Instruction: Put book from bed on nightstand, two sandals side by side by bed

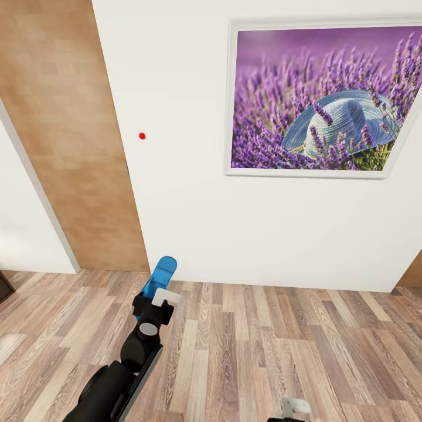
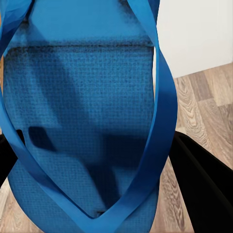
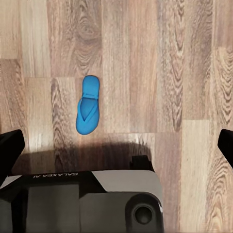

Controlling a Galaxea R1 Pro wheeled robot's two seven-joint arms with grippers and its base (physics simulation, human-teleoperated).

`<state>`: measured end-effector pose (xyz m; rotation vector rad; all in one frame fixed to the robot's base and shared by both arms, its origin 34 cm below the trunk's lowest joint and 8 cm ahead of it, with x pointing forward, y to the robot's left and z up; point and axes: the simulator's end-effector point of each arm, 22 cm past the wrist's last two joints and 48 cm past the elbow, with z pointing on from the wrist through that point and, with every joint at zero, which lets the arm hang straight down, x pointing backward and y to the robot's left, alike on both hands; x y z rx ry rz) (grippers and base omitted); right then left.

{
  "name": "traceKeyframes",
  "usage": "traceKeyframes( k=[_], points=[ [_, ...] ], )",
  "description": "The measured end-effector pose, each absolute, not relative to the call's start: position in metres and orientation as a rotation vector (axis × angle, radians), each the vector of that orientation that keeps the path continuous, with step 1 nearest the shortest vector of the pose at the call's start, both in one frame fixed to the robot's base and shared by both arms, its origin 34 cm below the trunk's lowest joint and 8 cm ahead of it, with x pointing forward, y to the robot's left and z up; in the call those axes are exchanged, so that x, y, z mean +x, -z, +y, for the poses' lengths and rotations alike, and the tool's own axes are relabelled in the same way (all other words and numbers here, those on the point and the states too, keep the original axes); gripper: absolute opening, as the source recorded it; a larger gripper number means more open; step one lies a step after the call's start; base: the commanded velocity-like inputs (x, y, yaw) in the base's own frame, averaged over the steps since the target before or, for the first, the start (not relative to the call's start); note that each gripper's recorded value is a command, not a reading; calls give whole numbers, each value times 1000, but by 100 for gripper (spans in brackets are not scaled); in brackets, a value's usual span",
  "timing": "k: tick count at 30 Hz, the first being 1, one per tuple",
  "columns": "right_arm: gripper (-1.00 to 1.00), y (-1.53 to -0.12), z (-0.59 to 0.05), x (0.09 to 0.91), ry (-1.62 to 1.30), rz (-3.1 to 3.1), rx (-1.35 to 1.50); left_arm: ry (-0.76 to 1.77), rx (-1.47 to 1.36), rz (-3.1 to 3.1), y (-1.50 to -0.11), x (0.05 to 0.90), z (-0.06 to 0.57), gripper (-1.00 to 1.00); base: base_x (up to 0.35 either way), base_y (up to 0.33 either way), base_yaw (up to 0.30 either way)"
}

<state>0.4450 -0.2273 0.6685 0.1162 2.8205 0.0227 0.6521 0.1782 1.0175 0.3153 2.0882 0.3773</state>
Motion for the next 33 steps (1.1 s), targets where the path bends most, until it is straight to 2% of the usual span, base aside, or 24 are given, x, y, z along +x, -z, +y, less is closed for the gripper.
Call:
traceKeyframes(
  k=[13,33],
  points=[
    [100,-668,-227,440,-25,2868,109,-379,310,2078,-1025,652,178,-100,0,0,0],
    [100,-677,-224,495,-32,2829,101,-378,308,2074,-1015,659,178,-100,0,0,0]
  ],
)
